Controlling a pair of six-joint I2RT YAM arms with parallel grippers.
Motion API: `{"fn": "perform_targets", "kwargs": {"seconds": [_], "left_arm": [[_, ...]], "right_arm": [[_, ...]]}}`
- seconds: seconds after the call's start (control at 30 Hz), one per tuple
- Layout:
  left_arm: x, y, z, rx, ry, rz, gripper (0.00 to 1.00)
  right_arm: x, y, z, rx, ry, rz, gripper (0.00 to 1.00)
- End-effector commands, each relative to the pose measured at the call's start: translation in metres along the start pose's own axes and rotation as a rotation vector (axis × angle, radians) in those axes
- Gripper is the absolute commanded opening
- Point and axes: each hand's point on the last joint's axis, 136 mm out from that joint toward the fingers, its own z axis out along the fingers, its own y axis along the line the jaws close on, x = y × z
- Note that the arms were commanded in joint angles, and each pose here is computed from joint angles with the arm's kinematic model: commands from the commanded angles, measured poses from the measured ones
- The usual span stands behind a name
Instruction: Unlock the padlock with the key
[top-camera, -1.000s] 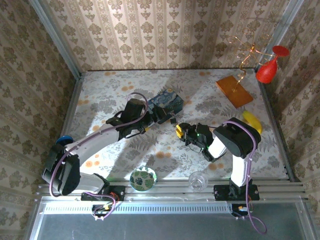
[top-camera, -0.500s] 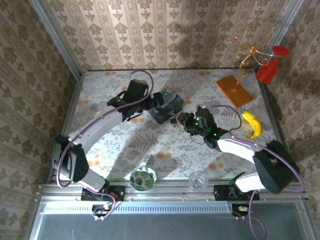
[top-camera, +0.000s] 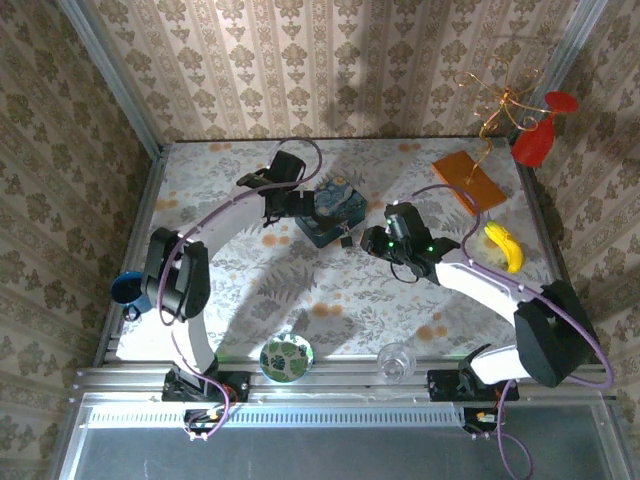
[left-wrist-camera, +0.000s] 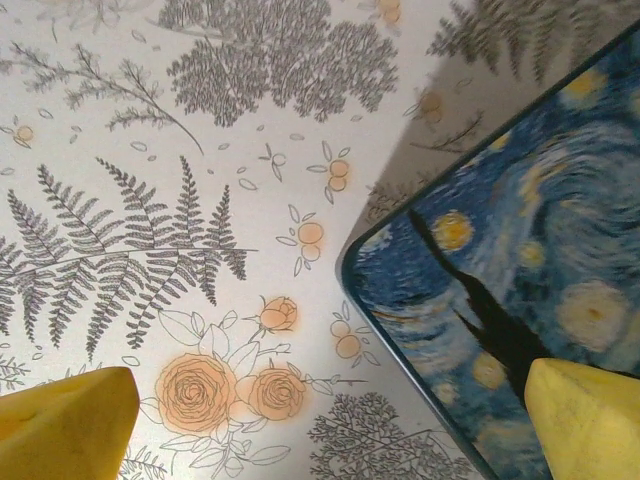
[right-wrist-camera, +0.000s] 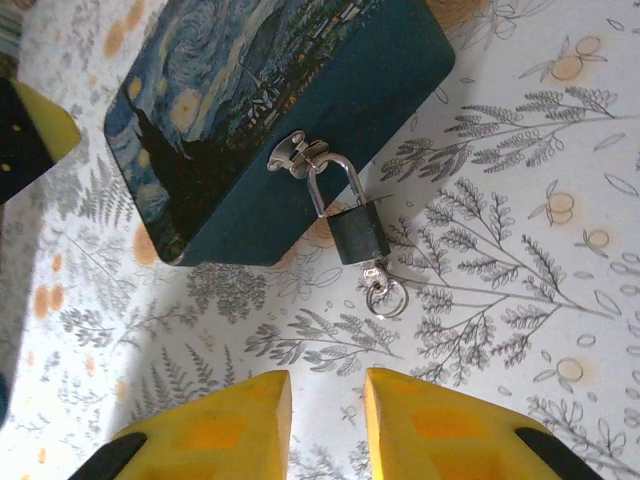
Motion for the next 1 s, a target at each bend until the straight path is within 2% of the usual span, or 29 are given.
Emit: {"fn": "perform_targets", "kwargs": {"seconds": [0.0,0.6,0.97], "left_arm": [[0.001,0.006,0.004,-0.022,0.037,0.030,1.00],[0.030,0.009,0.032,-0.041,0.137,0.084,1.00],[0.048,0.026,0.040,-0.118,0.196,0.124,1.00]], "right_arm": [[-0.005,-0.003,0.009,0.023,0.024,-0.080,0.25],[-0.008,-0.023,0.041,0.023,0.106,-0.096,0.21],[-0.012,-0.021,0.076,-0.002,0.154,-0.093,0.20]]}}
